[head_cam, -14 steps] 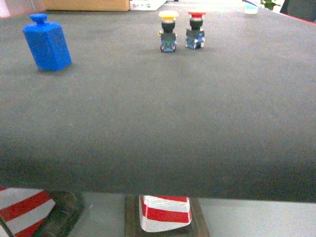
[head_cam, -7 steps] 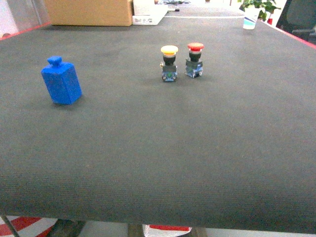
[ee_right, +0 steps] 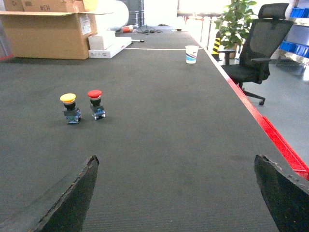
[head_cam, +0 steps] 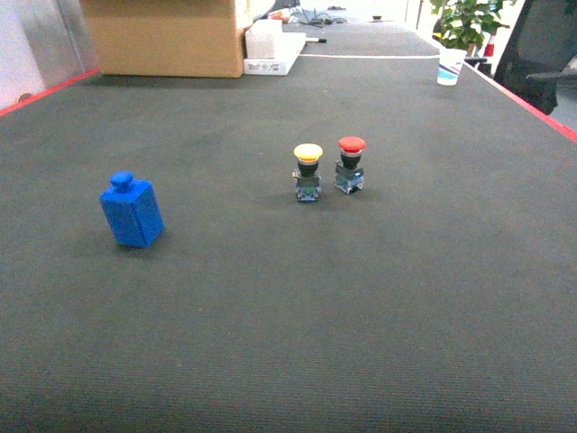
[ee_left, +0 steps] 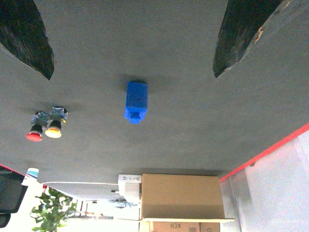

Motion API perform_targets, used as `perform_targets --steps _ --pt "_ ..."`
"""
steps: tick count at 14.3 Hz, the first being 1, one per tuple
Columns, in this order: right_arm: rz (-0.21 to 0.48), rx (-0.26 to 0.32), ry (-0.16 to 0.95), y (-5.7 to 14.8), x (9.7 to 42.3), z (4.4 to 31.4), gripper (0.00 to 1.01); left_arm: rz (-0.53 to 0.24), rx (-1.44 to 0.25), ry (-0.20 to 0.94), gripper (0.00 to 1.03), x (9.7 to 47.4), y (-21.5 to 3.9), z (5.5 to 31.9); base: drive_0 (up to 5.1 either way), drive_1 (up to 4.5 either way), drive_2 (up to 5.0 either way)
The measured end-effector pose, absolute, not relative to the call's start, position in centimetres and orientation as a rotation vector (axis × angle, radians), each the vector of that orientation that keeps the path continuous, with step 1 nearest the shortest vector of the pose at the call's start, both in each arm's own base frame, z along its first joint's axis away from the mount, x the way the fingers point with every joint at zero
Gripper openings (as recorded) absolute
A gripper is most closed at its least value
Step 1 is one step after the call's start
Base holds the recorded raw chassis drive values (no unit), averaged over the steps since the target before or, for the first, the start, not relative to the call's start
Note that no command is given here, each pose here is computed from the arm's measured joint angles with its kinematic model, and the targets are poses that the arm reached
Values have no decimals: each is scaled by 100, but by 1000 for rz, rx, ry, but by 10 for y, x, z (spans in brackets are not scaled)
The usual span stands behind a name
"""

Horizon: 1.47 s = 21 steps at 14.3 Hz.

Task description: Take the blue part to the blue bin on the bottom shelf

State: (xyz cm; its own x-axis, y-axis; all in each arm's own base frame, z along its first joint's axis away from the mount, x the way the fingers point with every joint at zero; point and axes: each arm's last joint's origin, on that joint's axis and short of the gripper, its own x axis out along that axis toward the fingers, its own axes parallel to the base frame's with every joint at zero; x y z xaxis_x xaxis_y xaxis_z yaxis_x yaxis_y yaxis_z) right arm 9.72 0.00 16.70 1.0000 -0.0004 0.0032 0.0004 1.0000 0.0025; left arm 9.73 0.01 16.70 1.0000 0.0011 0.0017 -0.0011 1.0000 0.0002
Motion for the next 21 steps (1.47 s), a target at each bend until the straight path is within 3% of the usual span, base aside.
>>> perform_targets --steps 21 --pt "0 2 -3 0 97 167 98 1 0 -2 98 97 0 167 0 0 0"
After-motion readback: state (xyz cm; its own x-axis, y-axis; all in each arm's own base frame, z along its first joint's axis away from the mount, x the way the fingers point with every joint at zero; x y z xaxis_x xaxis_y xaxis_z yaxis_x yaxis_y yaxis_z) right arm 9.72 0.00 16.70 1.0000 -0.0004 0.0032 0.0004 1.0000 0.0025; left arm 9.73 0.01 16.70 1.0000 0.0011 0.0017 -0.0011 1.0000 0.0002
